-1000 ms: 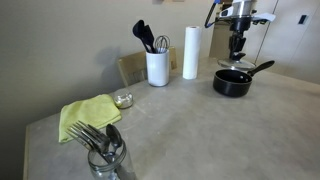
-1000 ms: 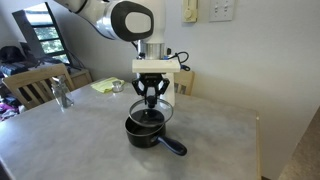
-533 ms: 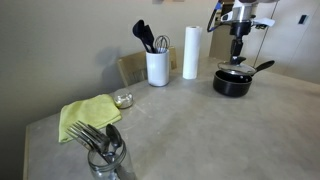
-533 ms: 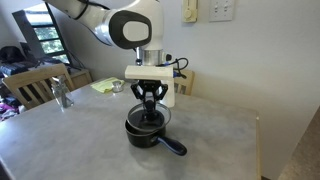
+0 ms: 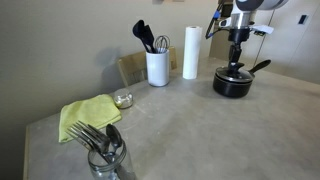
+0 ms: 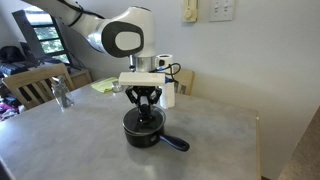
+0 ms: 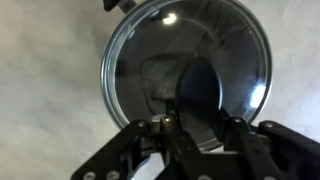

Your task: Pick the lid and put it on the pot

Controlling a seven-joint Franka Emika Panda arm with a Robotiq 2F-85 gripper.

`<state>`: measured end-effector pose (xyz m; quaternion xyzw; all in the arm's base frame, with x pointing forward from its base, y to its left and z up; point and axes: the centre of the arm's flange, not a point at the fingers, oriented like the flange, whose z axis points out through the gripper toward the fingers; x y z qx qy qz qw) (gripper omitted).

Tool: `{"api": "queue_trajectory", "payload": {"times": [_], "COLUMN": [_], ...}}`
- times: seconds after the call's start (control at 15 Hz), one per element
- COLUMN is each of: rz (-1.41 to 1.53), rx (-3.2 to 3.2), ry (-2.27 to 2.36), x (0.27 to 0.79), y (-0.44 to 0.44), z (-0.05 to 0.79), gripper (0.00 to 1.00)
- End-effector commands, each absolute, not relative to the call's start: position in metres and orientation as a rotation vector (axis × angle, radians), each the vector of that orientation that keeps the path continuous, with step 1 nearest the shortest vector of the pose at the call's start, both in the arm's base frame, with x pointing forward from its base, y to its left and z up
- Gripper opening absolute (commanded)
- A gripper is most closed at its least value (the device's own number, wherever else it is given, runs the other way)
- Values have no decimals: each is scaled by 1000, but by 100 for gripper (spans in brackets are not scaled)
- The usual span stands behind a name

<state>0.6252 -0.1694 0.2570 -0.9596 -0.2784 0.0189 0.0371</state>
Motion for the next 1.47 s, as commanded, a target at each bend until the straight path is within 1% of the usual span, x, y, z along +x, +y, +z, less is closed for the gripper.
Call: {"api": "queue_trajectory", "payload": {"times": [0.0, 0.33, 1.0, 1.4], "rz": [16, 17, -191, -179], "rx": [-2947, -2981, -3105, -3209], "ry": [-875, -903, -972, -886], "x": [613, 605, 588, 574], "y": [-155, -153, -137, -111], "z": [260, 256, 262, 263], "gripper": [12, 12, 12, 12]}}
